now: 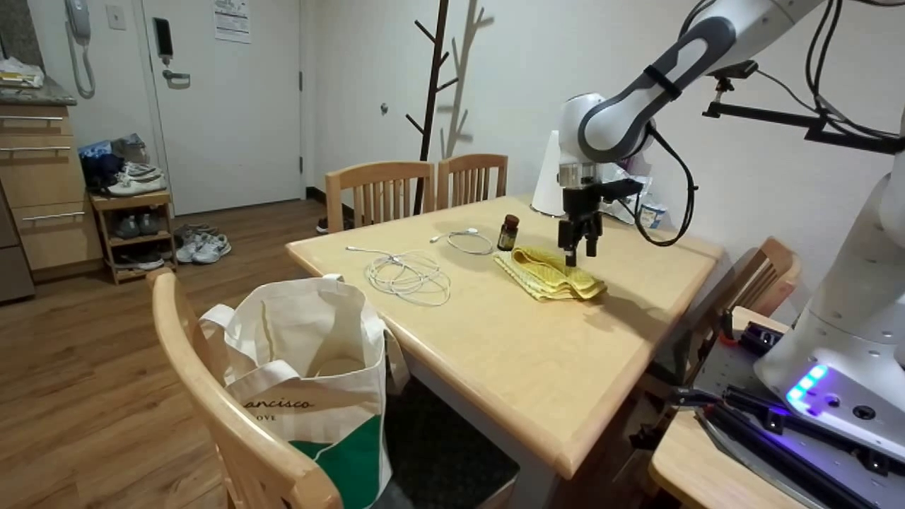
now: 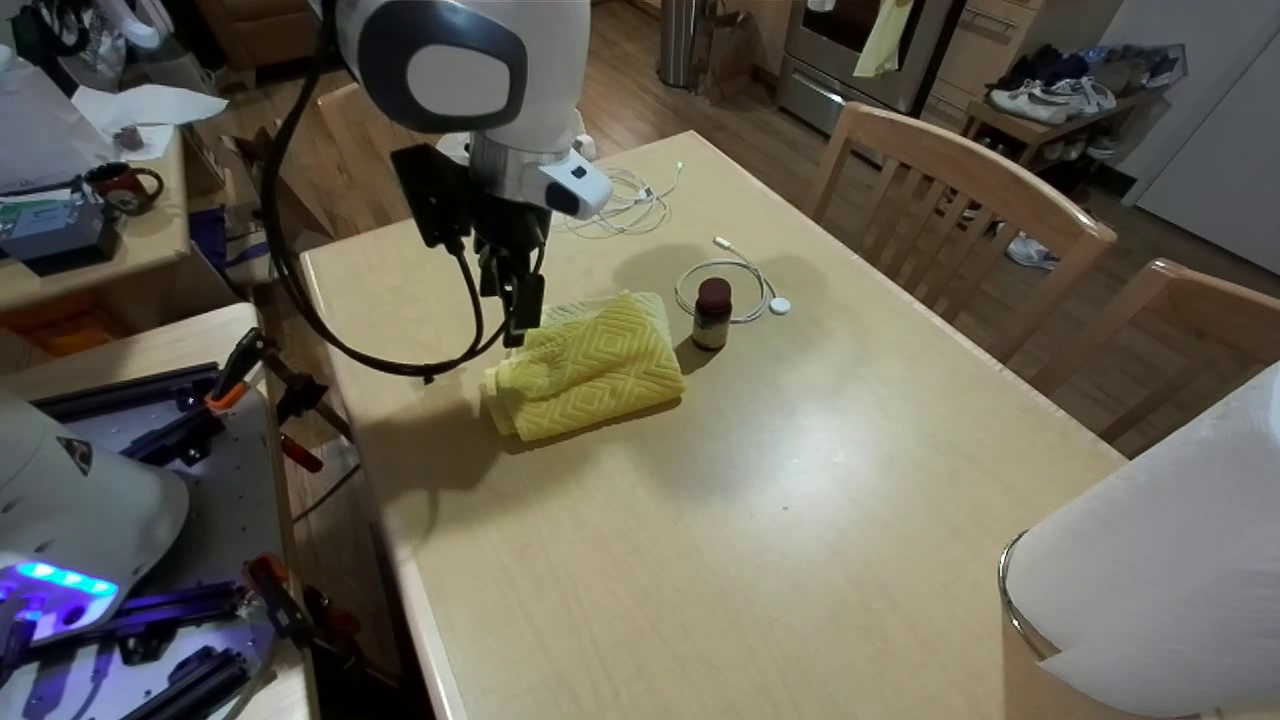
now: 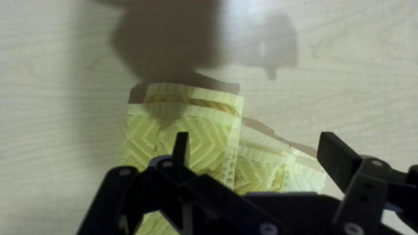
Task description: Use the yellow towel to wipe the table
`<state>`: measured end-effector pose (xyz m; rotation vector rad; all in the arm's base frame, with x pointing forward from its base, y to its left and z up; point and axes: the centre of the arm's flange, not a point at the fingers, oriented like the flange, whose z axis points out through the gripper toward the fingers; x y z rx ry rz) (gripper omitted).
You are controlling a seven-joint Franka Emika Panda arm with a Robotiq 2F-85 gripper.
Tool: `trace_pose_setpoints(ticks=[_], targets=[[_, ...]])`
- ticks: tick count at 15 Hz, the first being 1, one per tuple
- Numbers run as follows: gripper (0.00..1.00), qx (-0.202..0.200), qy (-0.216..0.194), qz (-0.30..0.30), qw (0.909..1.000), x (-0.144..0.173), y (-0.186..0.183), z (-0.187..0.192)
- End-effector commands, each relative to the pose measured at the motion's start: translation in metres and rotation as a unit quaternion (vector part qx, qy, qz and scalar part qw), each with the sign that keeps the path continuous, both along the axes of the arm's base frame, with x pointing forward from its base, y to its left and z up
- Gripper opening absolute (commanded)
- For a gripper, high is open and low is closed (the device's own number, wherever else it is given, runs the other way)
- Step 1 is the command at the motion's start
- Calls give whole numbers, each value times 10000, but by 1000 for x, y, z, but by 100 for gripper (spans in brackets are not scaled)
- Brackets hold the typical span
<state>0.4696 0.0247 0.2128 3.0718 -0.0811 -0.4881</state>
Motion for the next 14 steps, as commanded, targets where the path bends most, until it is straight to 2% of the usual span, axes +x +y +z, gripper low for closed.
trace_pose_setpoints(ticks=[1,4,7,8,9,10,14], targets=[[100,-194,-630,362,9972,-35,-9,35],[100,-136,-1518,418,9874,-52,-11,55],[100,3,-2349,427,9711,-64,-10,73],[100,54,-2439,397,9690,-68,-9,78],[100,61,-2326,441,9716,-71,-9,83],[100,-17,-2204,339,9748,-51,-5,70],[100,-16,-2220,346,9744,-53,-5,72]])
